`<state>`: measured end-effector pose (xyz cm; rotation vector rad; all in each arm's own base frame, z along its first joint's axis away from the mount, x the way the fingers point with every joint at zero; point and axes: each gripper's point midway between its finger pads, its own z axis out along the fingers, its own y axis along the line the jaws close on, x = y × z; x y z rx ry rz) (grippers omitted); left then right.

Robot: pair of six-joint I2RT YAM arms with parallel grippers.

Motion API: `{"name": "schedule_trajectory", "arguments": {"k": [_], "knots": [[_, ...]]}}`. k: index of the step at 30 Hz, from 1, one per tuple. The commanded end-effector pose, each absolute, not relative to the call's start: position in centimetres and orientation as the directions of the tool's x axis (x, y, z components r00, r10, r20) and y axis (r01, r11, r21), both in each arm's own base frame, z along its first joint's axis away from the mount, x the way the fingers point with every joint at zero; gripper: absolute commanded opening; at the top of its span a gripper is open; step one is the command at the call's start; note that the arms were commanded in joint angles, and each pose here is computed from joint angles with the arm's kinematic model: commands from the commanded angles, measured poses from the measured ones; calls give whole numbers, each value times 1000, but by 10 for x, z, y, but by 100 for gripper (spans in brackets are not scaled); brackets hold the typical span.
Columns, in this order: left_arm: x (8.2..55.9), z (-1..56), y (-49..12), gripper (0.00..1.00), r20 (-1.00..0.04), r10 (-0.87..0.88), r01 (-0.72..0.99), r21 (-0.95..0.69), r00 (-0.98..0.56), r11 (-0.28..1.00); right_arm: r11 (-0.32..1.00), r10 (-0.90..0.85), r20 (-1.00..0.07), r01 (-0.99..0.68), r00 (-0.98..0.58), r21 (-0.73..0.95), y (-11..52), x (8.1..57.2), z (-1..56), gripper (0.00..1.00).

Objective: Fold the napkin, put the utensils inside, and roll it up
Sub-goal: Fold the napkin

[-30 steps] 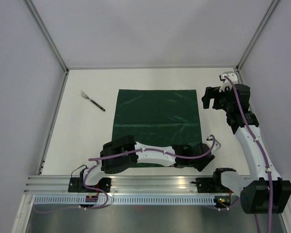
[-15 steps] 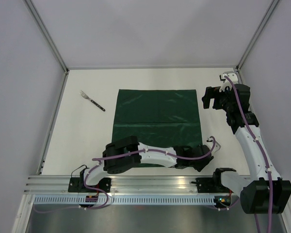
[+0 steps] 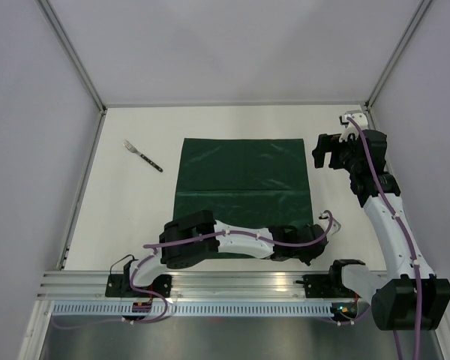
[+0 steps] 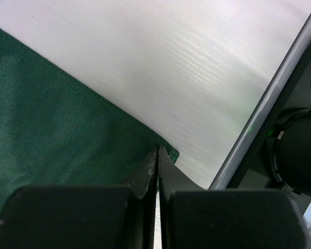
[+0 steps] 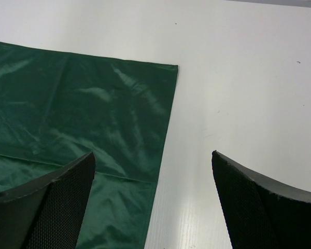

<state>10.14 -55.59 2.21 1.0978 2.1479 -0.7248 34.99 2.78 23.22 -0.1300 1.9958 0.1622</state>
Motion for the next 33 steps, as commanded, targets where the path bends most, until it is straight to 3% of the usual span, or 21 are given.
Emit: {"name": "schedule_trajectory", "arguments": {"k": [1, 2, 3, 5, 6, 9, 33], "knots": [[100, 34, -564, 2, -745, 463, 830, -215, -480, 514, 988, -5, -929, -147, -369, 53, 26, 353, 253, 98], [99, 36, -565, 2, -747, 463, 834, -218, -477, 507, 988, -7, -928, -148, -371, 52, 26, 352, 252, 98], [98, 39, -565, 12, -751, 459, 835, -219, -475, 506, 988, -6, -929, -148, -370, 52, 26, 352, 252, 98], [95, 43, -566, 22, -761, 461, 844, -206, -456, 496, 987, -8, -929, -151, -370, 51, 26, 352, 252, 98], [95, 46, -567, 32, -769, 458, 847, -198, -447, 494, 987, -8, -930, -153, -368, 52, 27, 352, 253, 98], [91, 48, -569, 39, -777, 467, 857, -174, -422, 485, 987, -8, -930, -153, -368, 52, 27, 352, 253, 98], [90, 64, -569, 53, -830, 490, 875, 5, -266, 484, 986, -10, -931, -159, -365, 52, 28, 351, 254, 98]]}}
